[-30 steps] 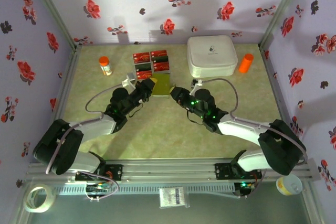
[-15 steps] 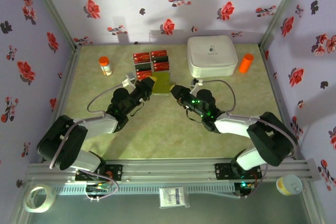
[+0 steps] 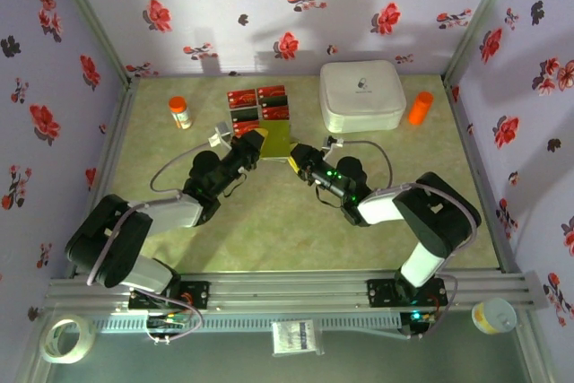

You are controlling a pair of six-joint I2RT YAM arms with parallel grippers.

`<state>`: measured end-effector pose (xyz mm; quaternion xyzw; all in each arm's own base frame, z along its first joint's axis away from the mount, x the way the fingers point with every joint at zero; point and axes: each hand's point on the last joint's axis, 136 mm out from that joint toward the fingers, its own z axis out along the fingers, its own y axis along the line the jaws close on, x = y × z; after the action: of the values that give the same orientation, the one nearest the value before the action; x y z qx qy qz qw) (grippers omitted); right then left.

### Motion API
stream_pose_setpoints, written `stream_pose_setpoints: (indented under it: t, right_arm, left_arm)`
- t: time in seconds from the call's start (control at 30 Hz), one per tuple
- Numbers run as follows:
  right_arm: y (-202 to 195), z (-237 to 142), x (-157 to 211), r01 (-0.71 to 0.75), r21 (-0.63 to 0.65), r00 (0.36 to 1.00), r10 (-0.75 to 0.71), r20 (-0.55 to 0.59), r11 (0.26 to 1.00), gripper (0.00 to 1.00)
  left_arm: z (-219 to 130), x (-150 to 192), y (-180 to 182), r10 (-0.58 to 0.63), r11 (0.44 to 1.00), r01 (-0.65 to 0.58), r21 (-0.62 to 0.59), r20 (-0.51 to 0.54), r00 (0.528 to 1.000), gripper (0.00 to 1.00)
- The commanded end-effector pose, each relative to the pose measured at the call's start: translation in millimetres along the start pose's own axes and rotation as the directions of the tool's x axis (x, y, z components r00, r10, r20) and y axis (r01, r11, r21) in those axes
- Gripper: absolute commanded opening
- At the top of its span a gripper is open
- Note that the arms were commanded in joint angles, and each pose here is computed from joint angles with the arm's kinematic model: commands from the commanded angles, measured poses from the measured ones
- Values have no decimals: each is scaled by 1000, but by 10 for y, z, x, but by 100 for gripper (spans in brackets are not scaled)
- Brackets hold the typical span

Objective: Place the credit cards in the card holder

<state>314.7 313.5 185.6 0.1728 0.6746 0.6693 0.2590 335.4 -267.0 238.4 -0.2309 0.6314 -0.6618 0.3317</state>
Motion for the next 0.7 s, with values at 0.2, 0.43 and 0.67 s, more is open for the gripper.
stream_pose_setpoints:
  t: [0.2,0.43,0.67]
  right_arm:
    - [502,-19,47,10,-172,999,-19,-51,985,35]
    - [513,-17,52,4,-174,998,-14,-58,985,20]
    - [544,-37,33,4,-181,998,-15,-57,983,0]
  left_arm:
    - [38,171,54,-9,1000,9,7,-67,998,0]
    - [60,179,89,-12,1000,12,6,-70,997,0]
    - [63,184,137,-10,1000,9,-5,-72,997,0]
